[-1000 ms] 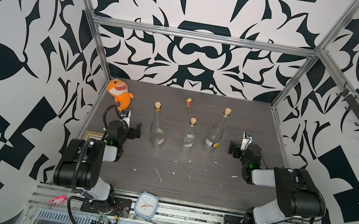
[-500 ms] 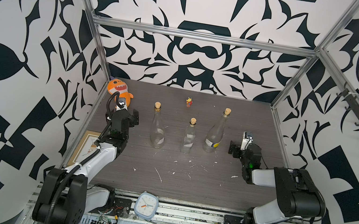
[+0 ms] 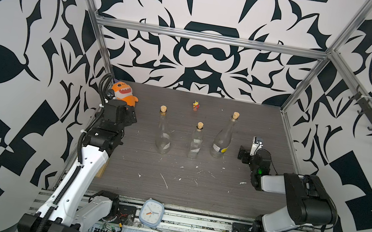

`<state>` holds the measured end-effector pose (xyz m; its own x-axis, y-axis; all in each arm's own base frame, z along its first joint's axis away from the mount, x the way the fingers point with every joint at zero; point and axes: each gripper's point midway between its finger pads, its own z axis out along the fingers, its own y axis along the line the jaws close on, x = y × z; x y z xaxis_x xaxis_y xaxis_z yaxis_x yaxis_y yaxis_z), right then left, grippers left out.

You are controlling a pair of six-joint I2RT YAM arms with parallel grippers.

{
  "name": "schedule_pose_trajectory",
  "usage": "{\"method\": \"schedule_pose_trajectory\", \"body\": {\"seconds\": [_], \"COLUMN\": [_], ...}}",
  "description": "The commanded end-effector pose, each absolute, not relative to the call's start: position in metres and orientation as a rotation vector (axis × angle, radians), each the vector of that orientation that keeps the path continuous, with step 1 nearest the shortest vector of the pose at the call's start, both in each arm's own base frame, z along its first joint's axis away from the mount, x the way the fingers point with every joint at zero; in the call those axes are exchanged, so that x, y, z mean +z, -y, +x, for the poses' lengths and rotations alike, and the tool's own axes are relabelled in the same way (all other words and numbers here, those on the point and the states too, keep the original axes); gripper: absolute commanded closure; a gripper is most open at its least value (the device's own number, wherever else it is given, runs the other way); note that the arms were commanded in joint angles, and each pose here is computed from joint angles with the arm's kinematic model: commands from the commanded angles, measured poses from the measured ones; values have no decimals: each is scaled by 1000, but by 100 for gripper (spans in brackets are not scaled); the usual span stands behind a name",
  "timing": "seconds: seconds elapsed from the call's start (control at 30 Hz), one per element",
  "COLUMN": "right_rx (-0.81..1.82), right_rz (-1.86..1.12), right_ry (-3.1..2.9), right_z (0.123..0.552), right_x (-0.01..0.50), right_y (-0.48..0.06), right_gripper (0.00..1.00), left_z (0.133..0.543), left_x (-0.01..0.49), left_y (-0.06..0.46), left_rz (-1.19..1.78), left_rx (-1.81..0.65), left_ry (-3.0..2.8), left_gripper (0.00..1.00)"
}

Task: Remove the label from the bottle
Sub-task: Pick up the bottle from the center of the board.

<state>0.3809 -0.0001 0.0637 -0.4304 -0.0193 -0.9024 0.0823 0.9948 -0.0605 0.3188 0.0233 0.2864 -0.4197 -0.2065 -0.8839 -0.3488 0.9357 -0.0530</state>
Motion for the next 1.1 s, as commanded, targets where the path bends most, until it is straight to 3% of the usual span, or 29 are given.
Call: {"method": "schedule_pose_trajectory", "body": {"seconds": [0.0, 0.3, 0.47, 0.57, 0.87, 1.07], "right_rx": [-248, -370, -394, -310, 62, 240], "right_rz": [206, 344, 364, 326, -8, -238], "right_ry": [-1980, -1979, -1971, -1943, -1896, -1797], "right_z": [385, 383, 373, 367, 331, 294], "right_x": [90, 153, 214, 251, 326, 372], "right_y": [27, 49, 54, 43, -25, -65], "right_gripper": [2, 5, 5, 5, 6, 8], "left_z": [290, 265, 254, 243, 248, 272], "left_x": [297, 365, 383, 389, 380, 355], "left_y": [-12, 33, 80, 110, 147, 148], "left_rz": [-265, 83, 256, 381, 514, 509], "left_rx": [126, -81, -377, -567, -807, -703], "left_ry": [-2105, -2076, -2052, -2025, -1986, -1979], "left_gripper": [1, 1, 1, 1, 1, 1]}}
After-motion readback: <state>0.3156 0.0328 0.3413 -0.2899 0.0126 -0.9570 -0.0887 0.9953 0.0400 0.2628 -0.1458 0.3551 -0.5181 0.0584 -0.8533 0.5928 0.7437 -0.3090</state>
